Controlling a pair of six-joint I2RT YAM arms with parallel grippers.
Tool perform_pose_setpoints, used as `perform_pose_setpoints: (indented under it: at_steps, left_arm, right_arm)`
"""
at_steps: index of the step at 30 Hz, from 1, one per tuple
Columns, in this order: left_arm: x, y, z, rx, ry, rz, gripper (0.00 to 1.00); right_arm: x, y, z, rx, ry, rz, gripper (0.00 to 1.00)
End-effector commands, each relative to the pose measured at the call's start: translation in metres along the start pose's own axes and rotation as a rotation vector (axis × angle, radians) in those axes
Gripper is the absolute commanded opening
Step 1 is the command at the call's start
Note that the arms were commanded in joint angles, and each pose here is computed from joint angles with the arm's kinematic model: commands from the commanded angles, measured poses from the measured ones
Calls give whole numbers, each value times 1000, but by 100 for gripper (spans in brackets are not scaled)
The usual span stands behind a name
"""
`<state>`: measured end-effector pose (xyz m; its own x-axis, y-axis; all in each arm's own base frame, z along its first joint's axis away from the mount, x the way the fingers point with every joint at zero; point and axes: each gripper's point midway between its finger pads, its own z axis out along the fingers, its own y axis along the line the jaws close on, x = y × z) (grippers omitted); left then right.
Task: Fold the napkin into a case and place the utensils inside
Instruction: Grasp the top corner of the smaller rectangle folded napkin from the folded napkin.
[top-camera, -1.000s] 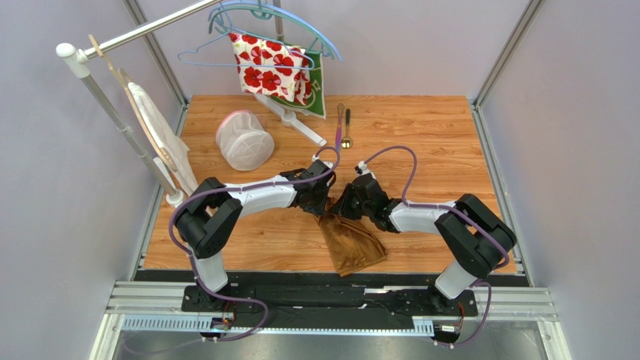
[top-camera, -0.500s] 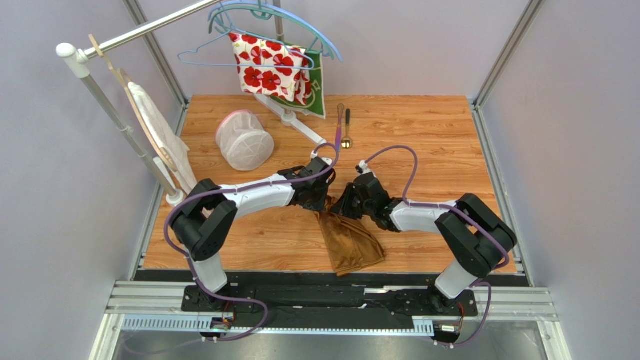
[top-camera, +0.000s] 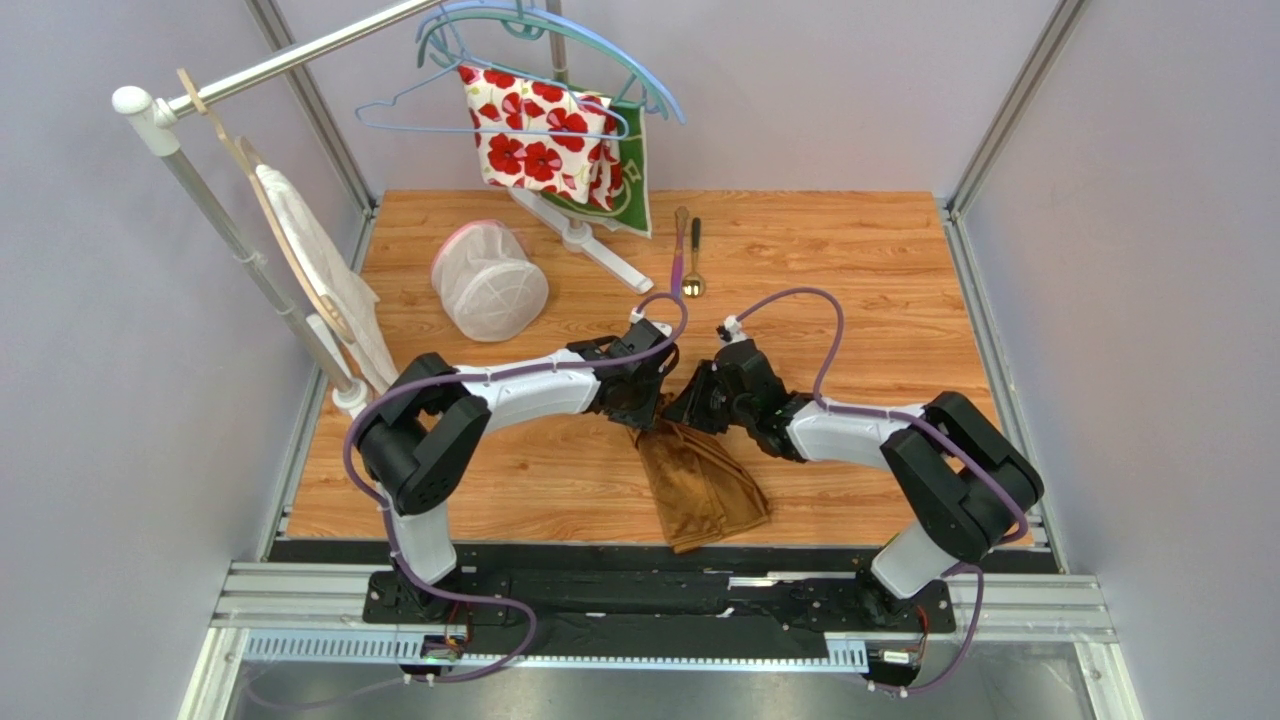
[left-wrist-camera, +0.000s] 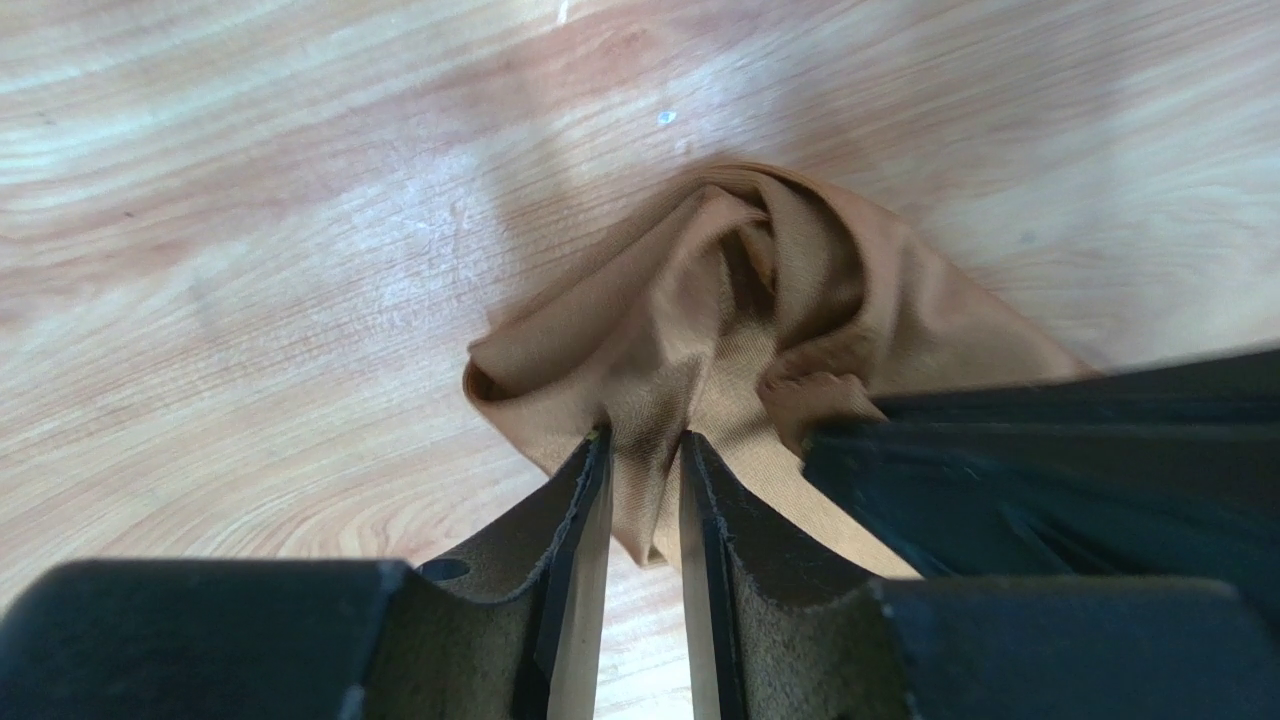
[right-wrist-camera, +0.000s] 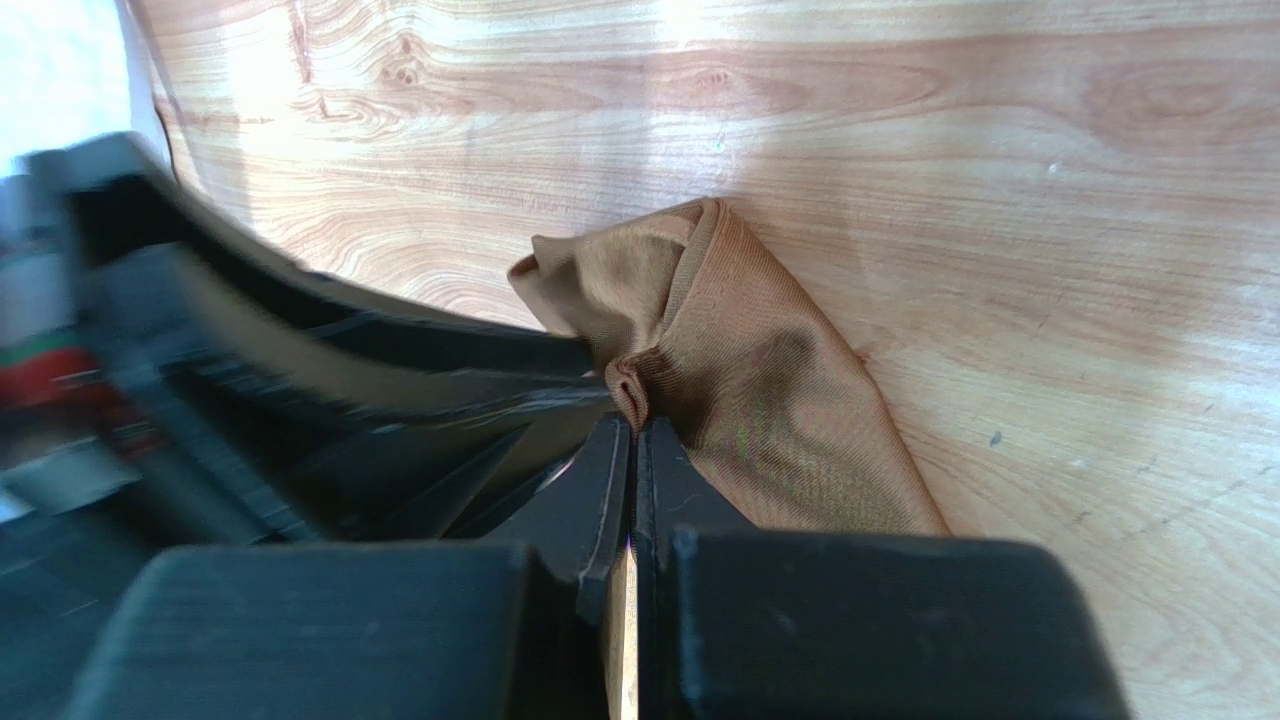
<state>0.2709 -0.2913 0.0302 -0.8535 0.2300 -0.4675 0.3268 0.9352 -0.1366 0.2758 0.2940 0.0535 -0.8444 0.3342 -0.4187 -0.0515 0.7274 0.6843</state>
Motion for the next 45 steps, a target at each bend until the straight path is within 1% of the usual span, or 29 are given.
perform_pose_setpoints:
  at_steps: [1, 4, 5, 6, 8, 10, 12, 14, 16, 18, 19, 25, 26, 27, 30, 35, 42, 45]
  left_arm:
    - [-10, 1, 2, -33, -13, 25, 30]
    - [-16, 0, 0, -38, -29, 23, 21]
    - [-17, 0, -2, -36, -35, 19, 14]
    - [-20, -2, -3, -26, -47, 10, 11]
    - [-22, -4, -8, -11, -65, -3, 5]
    - [-26, -12, -13, 33, -87, -18, 2]
    - [-24, -17, -13, 70, -88, -18, 0]
    - [-21, -18, -12, 84, -83, -26, 0]
    - [-23, -22, -11, 137, -89, -55, 0]
    - [-20, -16, -9, 150, -88, -84, 0]
    - [-17, -15, -11, 151, -87, -84, 0]
    - [-23, -15, -21, 174, -130, -87, 0]
    - [-20, -18, -22, 196, -122, -85, 0]
    - [-26, -20, -25, 213, -147, -84, 0]
    - [-23, -21, -25, 226, -147, -74, 0]
    - [-21, -26, -25, 262, -150, -61, 0]
    - [-23, -28, -30, 279, -164, -46, 0]
    - [-22, -28, -30, 279, -161, -46, 0]
  right_arm:
    - [-10, 16, -4, -37, -16, 30, 0]
    - [-7, 19, -3, -33, 1, 88, 0]
    - [-8, 20, -2, -33, 3, 112, 0]
    - [-7, 21, -2, -31, 6, 132, 0]
    - [-6, 21, -2, -16, 15, 223, 0]
    - [-1, 20, -1, -8, 29, 291, 0]
    - [5, 20, 1, 21, 48, 403, 0]
    - [11, 18, 3, 51, 65, 498, 0]
    - [18, 15, 3, 76, 79, 535, 0]
    - [19, 13, 2, 81, 67, 589, 0]
    - [17, 9, 1, 86, 37, 602, 0]
    - [13, 2, 3, 64, -22, 662, 0]
    - [13, 0, 4, 71, -25, 676, 0]
    - [15, -2, 4, 72, -24, 688, 0]
    - [10, 2, 3, 32, -49, 749, 0]
    - [-1, 15, 4, -7, -64, 735, 0]
    - [12, 9, 14, -38, -16, 712, 0]
    - [13, 7, 18, -73, -28, 686, 0]
